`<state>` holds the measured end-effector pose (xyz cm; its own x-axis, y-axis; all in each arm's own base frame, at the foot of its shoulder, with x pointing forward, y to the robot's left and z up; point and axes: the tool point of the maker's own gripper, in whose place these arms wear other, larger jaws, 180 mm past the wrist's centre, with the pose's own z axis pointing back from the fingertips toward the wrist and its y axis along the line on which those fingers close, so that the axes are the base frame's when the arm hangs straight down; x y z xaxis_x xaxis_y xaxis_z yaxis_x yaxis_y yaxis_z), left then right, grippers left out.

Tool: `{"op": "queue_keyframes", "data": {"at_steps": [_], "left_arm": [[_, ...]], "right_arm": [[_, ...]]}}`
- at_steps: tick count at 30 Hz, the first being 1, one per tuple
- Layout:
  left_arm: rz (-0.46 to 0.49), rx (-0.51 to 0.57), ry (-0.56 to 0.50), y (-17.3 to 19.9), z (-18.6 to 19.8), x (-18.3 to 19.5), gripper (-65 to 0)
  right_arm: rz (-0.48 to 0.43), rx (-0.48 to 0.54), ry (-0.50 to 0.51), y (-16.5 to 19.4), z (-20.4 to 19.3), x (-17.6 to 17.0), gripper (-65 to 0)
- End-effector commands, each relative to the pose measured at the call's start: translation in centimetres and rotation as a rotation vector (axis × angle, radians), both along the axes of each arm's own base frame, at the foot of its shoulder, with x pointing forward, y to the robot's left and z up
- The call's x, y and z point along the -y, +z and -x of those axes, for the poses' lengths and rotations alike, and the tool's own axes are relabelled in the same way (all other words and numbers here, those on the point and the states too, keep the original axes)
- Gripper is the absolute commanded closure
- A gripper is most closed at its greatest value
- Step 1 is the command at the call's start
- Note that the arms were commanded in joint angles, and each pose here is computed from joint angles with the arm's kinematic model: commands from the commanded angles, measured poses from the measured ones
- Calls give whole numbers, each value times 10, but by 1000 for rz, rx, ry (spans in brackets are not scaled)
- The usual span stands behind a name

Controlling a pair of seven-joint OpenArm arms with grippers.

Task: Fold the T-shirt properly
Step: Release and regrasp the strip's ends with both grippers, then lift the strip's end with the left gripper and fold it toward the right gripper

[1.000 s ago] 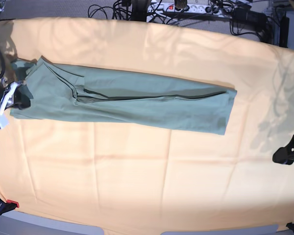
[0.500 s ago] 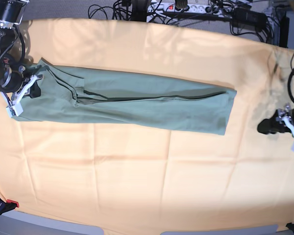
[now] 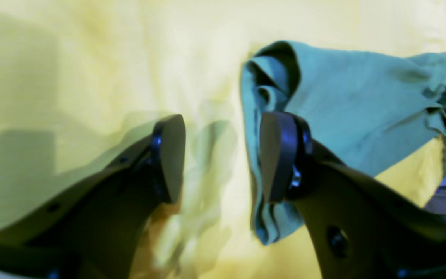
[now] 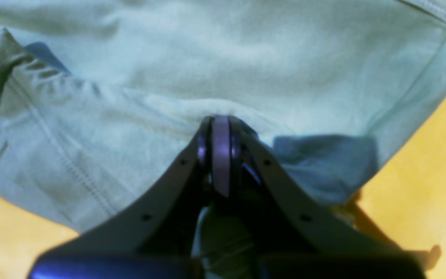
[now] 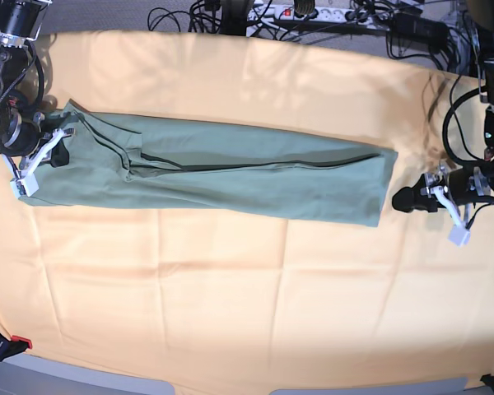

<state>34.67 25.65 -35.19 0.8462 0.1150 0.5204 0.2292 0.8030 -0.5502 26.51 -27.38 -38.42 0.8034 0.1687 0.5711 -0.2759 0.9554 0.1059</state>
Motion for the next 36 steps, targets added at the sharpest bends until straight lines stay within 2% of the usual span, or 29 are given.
{"op": "queue_keyframes", "data": {"at_steps": [1, 6, 10, 14, 16, 19, 20, 21, 30, 36], "left_arm": [[-29, -22, -43, -2, 5, 2, -330], [-12, -101, -150, -21, 25, 29, -330], [45, -154, -270, -27, 47, 53, -330], [134, -94, -308, -12, 45, 67, -323], [137, -66, -317, -7, 40, 67, -246], [130, -38, -314, 0, 32, 64, -60], [129, -29, -309, 3, 30, 63, -16], [127, -18, -303, 5, 27, 62, 0], [136, 80, -215, 33, 3, 41, 0], [157, 102, -230, 38, 3, 43, 0]], "right_arm": [[25, 15, -3, 7, -5, 7, 0], [23, 21, -3, 8, -6, 7, 0], [21, 28, -4, 8, -7, 7, 0], [21, 28, -4, 8, -7, 6, 0], [21, 28, -4, 8, -7, 6, 0], [21, 29, -4, 8, -7, 6, 0], [21, 28, -4, 8, -7, 6, 0], [21, 28, -4, 8, -7, 6, 0], [21, 29, -4, 8, -7, 6, 0], [19, 37, -5, 9, -8, 6, 0]]}}
